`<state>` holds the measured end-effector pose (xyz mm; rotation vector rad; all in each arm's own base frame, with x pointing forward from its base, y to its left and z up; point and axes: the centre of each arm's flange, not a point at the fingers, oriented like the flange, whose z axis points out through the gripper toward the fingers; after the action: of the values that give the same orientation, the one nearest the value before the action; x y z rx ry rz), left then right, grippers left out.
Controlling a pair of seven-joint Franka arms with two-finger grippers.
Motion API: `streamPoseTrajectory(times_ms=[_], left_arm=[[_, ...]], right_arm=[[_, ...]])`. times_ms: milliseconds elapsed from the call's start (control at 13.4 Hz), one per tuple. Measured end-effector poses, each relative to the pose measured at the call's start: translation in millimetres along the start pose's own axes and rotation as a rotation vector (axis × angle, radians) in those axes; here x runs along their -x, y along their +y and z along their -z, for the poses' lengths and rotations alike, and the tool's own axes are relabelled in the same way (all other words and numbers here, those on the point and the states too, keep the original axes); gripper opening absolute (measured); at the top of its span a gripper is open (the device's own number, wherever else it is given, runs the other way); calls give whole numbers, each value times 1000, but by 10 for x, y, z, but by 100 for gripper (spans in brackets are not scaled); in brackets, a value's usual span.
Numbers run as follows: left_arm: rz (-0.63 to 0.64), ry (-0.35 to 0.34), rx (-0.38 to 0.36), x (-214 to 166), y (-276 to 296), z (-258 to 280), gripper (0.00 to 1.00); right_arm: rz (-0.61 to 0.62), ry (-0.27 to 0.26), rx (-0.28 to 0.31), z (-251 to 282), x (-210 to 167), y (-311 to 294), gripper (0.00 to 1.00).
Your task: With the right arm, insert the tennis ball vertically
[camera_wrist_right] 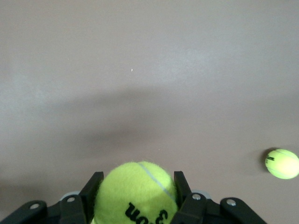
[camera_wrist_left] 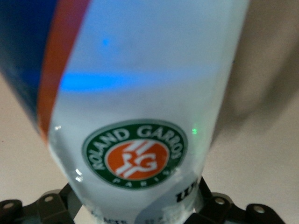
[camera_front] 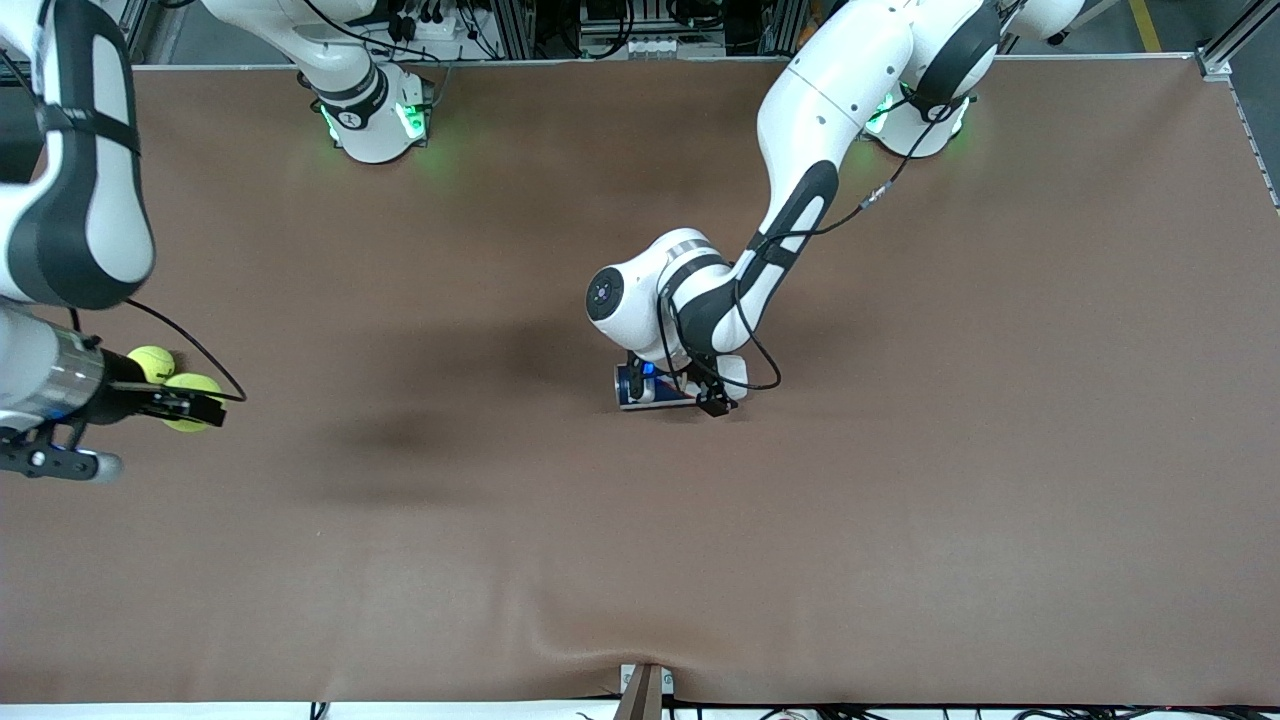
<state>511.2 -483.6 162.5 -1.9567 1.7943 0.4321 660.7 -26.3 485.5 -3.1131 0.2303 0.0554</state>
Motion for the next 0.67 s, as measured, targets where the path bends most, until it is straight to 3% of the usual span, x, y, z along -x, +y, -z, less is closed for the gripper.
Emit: streamPoseTrajectory(times_ms=[75, 149, 448, 671], left_arm=[[0, 0, 0, -1, 2, 2, 85], [0, 1, -1, -1, -2, 7, 83], [3, 8, -6, -3, -19, 40, 85], [5, 14, -11, -9, -28, 83, 89]], right_arm=[[-1, 7, 2, 133, 40, 17, 67], [-1, 13, 4, 265, 86, 31, 67], [-2, 39, 19, 689, 183, 68, 67], [-4, 43, 20, 718, 182, 75, 67]])
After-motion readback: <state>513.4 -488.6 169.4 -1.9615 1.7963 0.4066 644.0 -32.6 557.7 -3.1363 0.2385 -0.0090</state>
